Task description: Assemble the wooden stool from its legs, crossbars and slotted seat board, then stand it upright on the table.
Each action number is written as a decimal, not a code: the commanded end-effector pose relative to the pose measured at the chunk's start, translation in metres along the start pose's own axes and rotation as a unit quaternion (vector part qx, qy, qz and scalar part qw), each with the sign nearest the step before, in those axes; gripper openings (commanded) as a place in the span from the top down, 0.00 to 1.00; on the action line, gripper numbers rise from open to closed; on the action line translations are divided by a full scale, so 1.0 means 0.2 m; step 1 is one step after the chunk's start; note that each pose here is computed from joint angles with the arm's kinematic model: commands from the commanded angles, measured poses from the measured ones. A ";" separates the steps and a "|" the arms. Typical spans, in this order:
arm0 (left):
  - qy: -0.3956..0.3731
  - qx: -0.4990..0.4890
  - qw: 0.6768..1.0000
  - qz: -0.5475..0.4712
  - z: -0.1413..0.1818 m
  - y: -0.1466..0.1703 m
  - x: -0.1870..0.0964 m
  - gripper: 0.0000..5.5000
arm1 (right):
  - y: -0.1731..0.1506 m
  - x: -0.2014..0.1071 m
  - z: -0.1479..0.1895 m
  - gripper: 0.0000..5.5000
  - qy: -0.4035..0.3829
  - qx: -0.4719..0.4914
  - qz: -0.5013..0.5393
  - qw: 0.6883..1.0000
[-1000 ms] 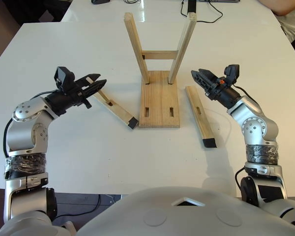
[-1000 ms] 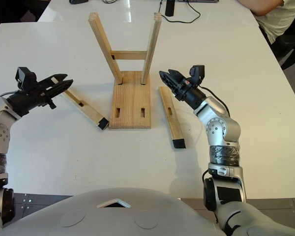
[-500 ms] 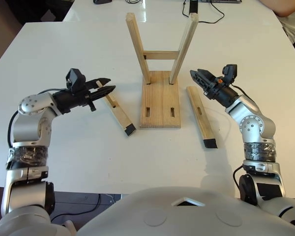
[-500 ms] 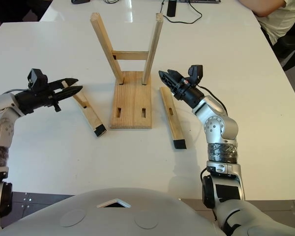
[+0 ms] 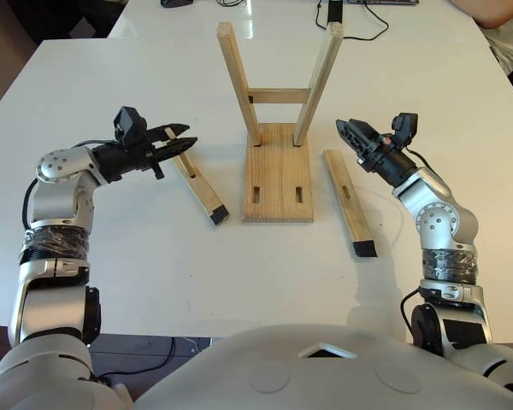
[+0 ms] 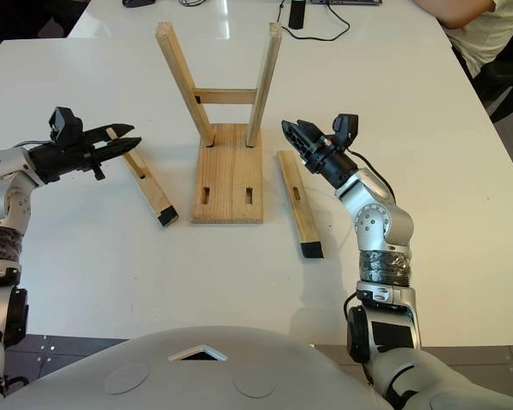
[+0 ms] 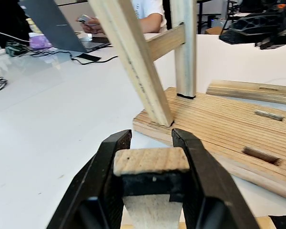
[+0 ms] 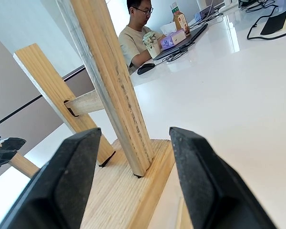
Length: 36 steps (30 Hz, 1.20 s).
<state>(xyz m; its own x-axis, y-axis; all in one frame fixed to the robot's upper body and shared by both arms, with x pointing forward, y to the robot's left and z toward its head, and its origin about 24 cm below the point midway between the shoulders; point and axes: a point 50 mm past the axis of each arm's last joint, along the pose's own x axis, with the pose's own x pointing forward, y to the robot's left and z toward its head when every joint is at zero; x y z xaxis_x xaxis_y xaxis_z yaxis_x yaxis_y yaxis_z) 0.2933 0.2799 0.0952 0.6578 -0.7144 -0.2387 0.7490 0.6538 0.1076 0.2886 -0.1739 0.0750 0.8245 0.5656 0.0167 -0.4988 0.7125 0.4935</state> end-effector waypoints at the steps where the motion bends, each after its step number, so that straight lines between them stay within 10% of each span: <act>1: 0.042 -0.049 0.995 0.082 -0.09 0.05 -0.08 0.61 | -0.01 0.01 0.03 0.52 -0.022 -0.004 -0.017 1.000; 14: 0.030 -0.027 0.972 0.233 -0.05 -0.11 -0.43 0.53 | -0.13 -0.12 0.06 0.52 -0.054 -0.017 -0.107 0.993; 21: -0.230 -0.093 0.847 0.470 0.35 0.08 -0.23 0.53 | -0.10 0.01 0.06 0.52 -0.039 -0.037 -0.084 0.995; 26: -0.252 -0.095 0.829 0.491 0.47 0.07 -0.01 0.53 | -0.07 0.11 0.07 0.52 -0.037 -0.056 -0.066 0.996; 36: -0.015 -0.222 0.835 0.503 -0.10 0.02 0.18 0.53 | -0.03 0.15 0.00 0.52 -0.036 -0.054 -0.065 0.996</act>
<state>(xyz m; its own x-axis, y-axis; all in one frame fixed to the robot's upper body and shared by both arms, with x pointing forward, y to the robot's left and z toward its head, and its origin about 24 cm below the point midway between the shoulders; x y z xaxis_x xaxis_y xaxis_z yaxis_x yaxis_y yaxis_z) 0.3263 0.2598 0.1274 0.9705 0.2394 0.0304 -0.2318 0.9599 -0.1575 0.3164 -0.1645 0.0740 0.8980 0.4393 0.0255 -0.4109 0.8165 0.4055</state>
